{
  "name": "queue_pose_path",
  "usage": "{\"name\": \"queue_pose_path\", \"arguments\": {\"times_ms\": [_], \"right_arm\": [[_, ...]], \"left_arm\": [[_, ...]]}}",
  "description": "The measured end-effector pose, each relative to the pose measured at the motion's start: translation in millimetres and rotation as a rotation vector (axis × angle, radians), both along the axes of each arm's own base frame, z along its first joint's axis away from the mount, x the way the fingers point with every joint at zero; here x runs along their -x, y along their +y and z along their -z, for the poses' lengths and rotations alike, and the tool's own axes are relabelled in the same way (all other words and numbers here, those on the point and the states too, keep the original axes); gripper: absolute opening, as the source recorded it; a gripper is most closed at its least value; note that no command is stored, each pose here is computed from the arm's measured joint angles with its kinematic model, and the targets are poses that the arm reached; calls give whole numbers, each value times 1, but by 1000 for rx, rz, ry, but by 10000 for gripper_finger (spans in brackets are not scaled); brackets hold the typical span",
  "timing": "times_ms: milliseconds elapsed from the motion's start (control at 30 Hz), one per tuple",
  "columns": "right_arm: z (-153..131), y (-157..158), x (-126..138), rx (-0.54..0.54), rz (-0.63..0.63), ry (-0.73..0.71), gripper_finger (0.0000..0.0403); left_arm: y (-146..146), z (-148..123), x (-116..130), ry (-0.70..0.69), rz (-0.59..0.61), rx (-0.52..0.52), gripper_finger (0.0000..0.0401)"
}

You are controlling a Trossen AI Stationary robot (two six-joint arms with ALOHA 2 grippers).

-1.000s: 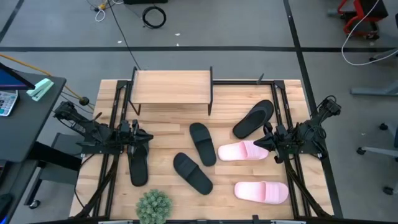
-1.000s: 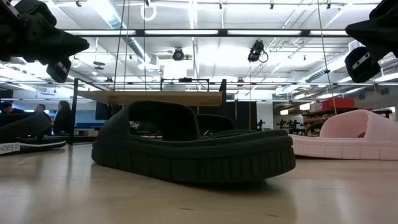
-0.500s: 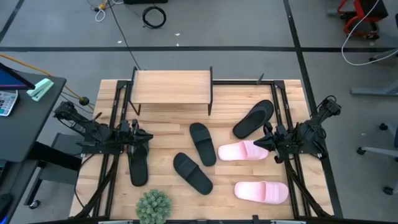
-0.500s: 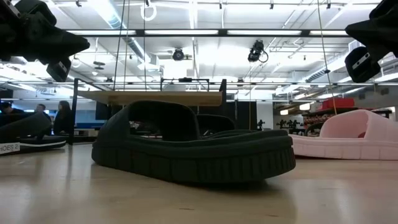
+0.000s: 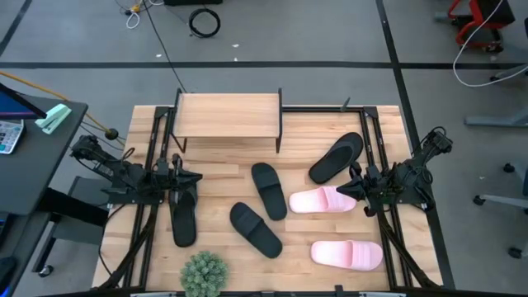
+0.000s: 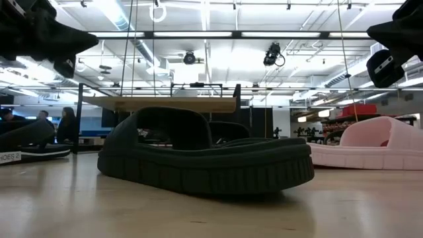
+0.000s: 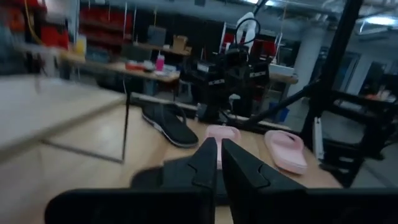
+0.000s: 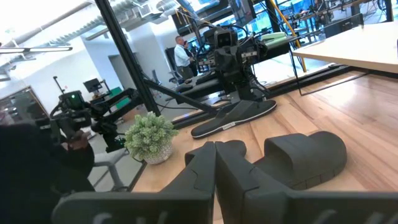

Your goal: Pick and place slides into the shelf

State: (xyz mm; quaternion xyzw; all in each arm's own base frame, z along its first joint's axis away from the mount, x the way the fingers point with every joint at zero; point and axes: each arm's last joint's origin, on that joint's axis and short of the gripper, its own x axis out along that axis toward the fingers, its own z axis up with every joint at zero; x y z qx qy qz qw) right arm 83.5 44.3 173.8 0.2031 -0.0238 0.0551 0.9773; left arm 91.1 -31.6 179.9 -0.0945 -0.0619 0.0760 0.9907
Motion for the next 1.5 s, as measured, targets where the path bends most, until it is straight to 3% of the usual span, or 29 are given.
{"name": "queue_pose_path", "arguments": {"times_ms": [133, 367, 533, 667, 867, 1033, 1167, 1333, 1500], "right_arm": [[0, 0, 0, 0, 0, 0, 14], [0, 0, 0, 0, 0, 0, 14], [0, 0, 0, 1, -1, 1, 14], [0, 0, 0, -2, 0, -2, 14], [-16, -6, 2, -236, 137, -126, 14], [-22, -12, 4, -293, 303, -176, 14], [-22, -12, 4, -309, 289, -178, 14], [-37, -10, 4, -237, 236, -188, 14], [-74, -3, -2, -48, 175, -197, 14]], "left_arm": [[1, -16, 2, -34, -21, -119, 30], [5, -45, 10, 23, -5, -177, 26], [5, -50, 10, 69, 5, -193, 50], [3, -46, 6, 125, 6, -262, 80], [-2, -39, -3, 201, 13, -298, 128], [-8, -34, -13, 238, 18, -221, 147], [-13, -37, -22, 201, 18, -179, 146], [-20, -37, -33, 189, 17, -161, 133], [-25, -30, -43, 216, 19, -105, 122]]}}
